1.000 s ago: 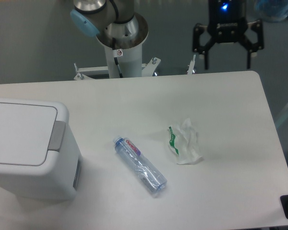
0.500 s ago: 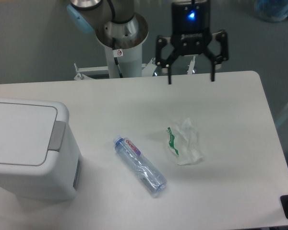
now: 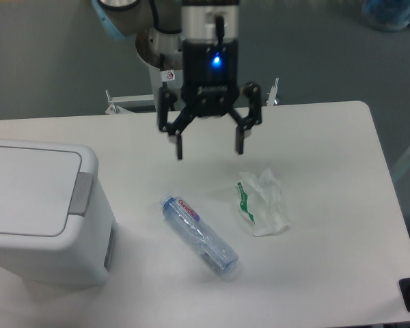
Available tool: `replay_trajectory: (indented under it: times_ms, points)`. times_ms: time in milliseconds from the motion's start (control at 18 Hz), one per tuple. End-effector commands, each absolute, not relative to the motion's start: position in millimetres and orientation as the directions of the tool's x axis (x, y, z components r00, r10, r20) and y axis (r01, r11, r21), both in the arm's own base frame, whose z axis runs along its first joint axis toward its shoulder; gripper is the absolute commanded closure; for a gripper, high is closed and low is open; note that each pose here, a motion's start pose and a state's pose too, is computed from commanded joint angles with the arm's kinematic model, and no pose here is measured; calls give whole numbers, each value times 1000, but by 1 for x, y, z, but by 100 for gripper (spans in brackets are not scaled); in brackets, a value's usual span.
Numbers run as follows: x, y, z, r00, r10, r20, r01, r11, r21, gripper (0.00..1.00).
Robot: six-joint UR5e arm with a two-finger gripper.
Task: Open the trash can
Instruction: 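Move the open gripper over to the lid of the white trash can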
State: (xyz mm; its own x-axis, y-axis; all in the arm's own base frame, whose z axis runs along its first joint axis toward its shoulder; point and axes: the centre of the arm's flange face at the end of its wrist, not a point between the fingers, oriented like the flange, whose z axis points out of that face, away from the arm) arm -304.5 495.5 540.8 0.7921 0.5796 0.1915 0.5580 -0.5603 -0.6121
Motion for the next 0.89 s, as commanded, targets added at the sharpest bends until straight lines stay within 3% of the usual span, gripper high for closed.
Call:
replay_trajectory:
  times_ms: [889]
  points:
    - [-240,558,496,859,468,208,499,-673,-547,0]
